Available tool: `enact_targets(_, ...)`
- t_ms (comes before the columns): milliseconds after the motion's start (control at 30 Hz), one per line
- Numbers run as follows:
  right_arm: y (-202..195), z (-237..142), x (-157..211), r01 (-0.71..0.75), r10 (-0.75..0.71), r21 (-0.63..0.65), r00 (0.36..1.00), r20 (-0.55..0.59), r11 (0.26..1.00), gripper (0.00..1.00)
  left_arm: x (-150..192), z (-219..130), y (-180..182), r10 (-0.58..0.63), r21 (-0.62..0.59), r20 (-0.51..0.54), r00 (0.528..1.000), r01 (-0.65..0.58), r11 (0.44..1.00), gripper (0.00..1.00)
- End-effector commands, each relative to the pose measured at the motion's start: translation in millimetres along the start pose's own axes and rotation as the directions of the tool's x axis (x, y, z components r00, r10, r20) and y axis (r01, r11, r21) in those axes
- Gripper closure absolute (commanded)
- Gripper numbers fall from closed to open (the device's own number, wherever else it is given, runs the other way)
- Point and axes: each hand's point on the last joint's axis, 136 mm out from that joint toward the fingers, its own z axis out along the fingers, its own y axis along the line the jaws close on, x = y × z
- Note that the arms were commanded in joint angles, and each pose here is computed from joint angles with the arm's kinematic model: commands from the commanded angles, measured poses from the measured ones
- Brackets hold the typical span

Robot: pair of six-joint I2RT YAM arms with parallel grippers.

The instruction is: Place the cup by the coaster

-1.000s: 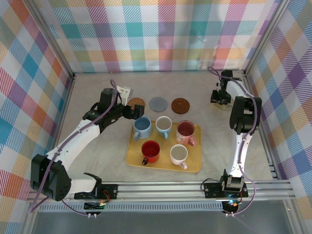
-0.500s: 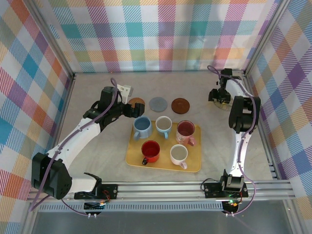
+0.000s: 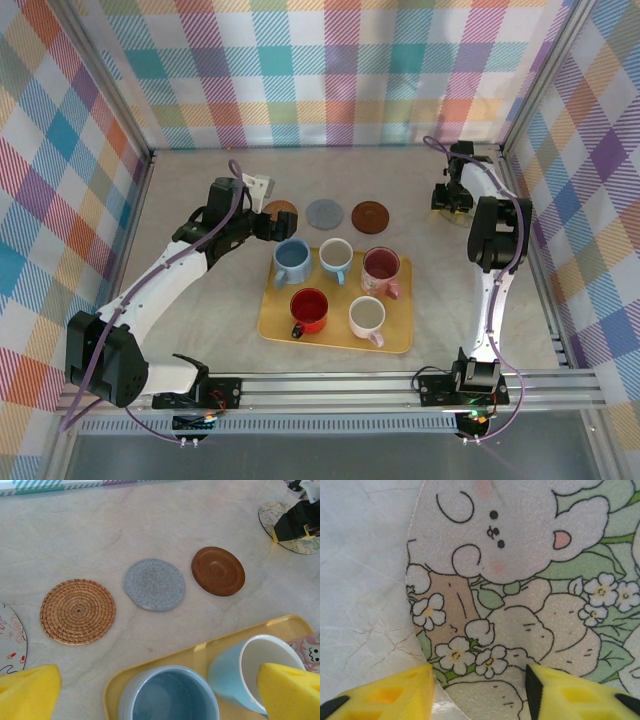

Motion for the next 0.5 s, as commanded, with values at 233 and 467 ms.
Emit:
enact_targets(233,4,15,25,0.01,-0.01,-0.003,0.996,-0.092,1.0,0.7,-5,-3,-4,0.002,-0.003,0.011,1.0,-0.002,1.0,0.0)
enact_targets(467,6,9,25,0.009,-0.011,-0.018,0.997,-0.078,1.0,0.87,-3,-2,-4,0.0,-0.004,0.01,1.0,0.0,1.0,0.0)
